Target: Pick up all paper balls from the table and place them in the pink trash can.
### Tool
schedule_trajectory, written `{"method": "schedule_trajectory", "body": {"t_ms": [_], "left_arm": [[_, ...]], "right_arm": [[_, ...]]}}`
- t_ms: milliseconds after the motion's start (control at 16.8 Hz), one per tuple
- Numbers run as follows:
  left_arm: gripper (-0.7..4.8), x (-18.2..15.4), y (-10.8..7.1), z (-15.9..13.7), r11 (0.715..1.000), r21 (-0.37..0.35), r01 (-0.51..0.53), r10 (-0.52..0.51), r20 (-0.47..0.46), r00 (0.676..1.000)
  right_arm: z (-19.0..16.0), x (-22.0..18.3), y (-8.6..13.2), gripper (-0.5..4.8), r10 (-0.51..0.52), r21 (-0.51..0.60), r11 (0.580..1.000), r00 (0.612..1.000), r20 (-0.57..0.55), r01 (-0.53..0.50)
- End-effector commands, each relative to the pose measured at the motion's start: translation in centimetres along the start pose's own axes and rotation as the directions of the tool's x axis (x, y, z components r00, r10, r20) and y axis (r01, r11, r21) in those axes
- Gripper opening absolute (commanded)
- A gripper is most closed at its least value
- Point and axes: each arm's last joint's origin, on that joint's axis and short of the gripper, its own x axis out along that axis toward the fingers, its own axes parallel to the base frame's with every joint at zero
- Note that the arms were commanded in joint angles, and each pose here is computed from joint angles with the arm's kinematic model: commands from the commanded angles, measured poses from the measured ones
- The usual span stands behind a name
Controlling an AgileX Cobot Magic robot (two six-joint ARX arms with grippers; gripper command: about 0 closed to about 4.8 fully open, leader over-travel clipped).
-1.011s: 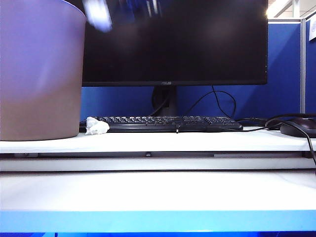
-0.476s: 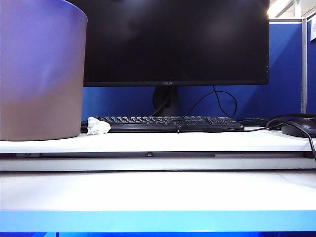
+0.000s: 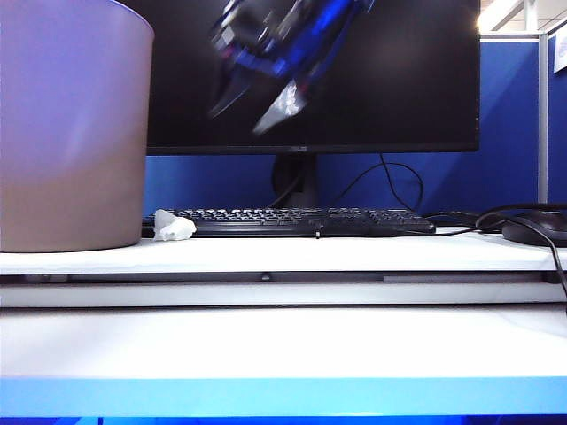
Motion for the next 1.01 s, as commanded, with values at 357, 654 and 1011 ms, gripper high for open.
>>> {"method": "schedule_trajectory", "body": {"t_ms": [357, 654, 1011], "left_arm": [[-0.06, 1.8, 0.4, -0.1, 0.972, -0.021, 0.233, -0.233, -0.01, 0.972], [-0.06, 1.9, 1.2, -0.7, 0.998, -0.027, -0.048, 0.044, -0.129, 0.991], [-0.06, 1.8, 1.6, -1.1, 0.976, -0.03, -0.214, 0.204, -0.198, 0.959]], "right_arm": [[-4.4, 9.8, -1.3, 4.15, 0.169, 0.071, 0.982, 0.983, 0.074, -0.174], [-5.8, 11.9, -1.5, 3.78, 0.183, 0.103, 0.976, 0.979, 0.091, -0.192], [-6.3, 13.5, -0.4, 0.73, 0.183, 0.076, 0.978, 0.976, 0.121, -0.193]]}}
